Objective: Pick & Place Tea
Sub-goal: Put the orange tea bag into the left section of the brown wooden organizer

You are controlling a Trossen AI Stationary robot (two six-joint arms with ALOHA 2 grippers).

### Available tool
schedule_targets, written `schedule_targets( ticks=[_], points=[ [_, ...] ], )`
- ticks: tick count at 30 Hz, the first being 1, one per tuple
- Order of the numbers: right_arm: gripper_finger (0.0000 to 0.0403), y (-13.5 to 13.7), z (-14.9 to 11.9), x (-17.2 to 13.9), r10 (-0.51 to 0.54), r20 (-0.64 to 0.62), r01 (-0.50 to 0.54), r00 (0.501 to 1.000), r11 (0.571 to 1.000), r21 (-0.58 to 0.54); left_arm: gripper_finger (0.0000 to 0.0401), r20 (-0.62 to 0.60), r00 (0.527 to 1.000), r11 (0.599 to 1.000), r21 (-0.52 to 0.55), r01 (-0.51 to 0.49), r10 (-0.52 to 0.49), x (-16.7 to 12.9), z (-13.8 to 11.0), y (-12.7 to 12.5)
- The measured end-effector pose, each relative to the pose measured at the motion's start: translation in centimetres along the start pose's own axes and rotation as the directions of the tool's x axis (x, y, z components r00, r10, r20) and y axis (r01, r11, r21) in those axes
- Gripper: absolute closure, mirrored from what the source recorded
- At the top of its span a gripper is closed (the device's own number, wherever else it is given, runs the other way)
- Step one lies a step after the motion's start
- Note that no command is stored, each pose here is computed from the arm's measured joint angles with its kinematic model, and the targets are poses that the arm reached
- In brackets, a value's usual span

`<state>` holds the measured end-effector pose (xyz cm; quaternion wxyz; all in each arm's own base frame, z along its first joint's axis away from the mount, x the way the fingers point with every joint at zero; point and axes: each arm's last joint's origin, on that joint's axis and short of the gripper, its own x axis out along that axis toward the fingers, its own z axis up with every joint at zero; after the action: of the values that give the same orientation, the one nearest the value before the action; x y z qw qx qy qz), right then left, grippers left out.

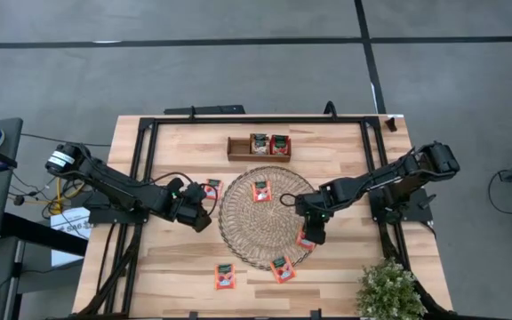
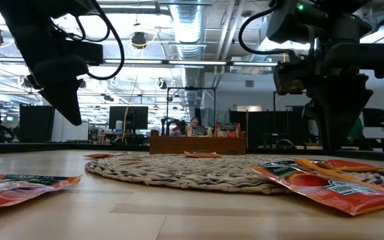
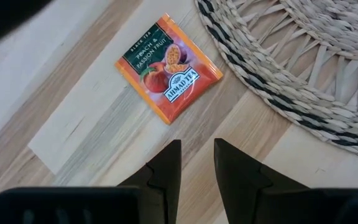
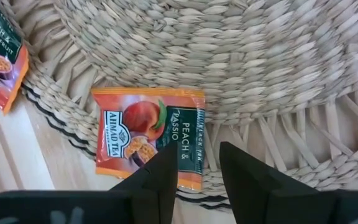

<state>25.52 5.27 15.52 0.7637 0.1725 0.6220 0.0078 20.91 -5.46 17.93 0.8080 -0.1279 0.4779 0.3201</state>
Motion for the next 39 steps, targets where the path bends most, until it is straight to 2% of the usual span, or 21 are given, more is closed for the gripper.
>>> schedule_targets(
  ticks=[30,39],
  points=[
    [0.0289,-0.3,-0.5,0.7,0.007,0.012,-0.007,1.0,1.0,-0.016,0.0313,0.0,1.0,1.0,-0.003,0.008,-0.008,0.0,0.0,-0.1],
    [0.0289,0.3,-1.2,1.3,0.012,0.012,-0.011,1.0,0.999,-0.051,0.0313,0.0,1.0,1.0,-0.003,0.008,-0.008,0.0,0.0,-0.1]
  ],
)
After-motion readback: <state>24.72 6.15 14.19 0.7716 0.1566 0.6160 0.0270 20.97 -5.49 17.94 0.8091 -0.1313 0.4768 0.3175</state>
